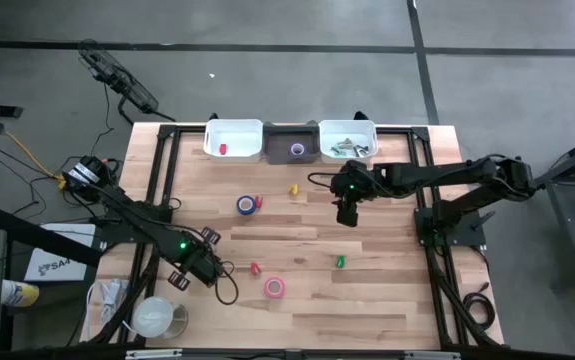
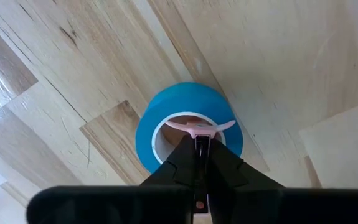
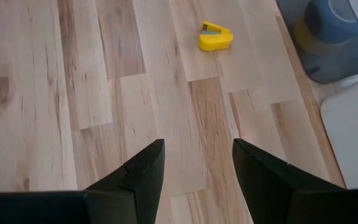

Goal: Pick and place Stapler, Stapler remover, tape
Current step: Put the pink staple remover into the right white bin

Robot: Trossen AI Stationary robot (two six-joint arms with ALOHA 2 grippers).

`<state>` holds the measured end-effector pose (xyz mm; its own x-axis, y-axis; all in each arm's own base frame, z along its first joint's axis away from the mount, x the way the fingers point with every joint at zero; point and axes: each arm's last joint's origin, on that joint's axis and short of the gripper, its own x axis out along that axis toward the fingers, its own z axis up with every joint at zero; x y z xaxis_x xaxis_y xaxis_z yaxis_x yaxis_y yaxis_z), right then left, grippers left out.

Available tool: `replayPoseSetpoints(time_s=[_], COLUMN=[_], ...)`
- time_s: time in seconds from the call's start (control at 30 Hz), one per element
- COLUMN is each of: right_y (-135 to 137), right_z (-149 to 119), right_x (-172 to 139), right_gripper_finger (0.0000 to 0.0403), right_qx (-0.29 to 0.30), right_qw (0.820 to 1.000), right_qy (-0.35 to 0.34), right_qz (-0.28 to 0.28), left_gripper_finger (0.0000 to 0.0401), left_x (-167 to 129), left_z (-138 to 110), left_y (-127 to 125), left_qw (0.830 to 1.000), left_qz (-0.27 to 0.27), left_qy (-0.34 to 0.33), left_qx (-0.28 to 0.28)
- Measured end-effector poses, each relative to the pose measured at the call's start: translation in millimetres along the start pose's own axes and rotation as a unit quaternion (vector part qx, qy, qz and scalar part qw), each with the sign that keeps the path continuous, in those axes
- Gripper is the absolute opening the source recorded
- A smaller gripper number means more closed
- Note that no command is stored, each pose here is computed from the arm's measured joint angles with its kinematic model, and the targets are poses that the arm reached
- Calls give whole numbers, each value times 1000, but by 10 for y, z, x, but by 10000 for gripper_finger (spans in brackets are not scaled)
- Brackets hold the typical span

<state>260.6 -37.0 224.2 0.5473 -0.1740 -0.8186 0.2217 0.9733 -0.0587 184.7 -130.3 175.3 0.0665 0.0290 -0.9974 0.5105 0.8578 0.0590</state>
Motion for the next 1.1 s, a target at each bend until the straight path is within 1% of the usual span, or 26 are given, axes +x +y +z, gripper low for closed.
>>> replayPoseSetpoints(time_s=[0.17,0.47,0.57,0.67,0.77,0.83,0.97,1.03,1.1], right_y=[0,0,1,3,5,13,89,137,185], right_z=[0,1,14,38,76,110,111,84,32], right_x=[0,0,0,-1,-2,0,74,119,163], right_gripper_finger=[181,181,181,181,181,181,181,181,181], right_qx=[1,4,5,6,8,8,-27,-50,-74], right_qw=[1000,1000,1000,1000,999,998,991,984,976], right_qy=[0,-1,-7,-19,-39,-61,-130,-170,-204], right_qz=[0,0,1,3,5,6,18,24,22], left_gripper_finger=[8,7,6,6,6,6,6,6,6], left_x=[-63,-397,-509,-622,-731,-792,-893,-932,-954], left_z=[14,91,140,205,263,292,349,395,451], left_y=[10,50,68,92,128,156,219,275,346], left_qw=[1000,998,996,992,982,971,939,927,920], left_qz=[13,57,82,121,182,232,335,366,379], left_qy=[6,23,10,-12,-33,-46,-65,-76,-88], left_qx=[7,21,28,37,44,39,40,42,43])
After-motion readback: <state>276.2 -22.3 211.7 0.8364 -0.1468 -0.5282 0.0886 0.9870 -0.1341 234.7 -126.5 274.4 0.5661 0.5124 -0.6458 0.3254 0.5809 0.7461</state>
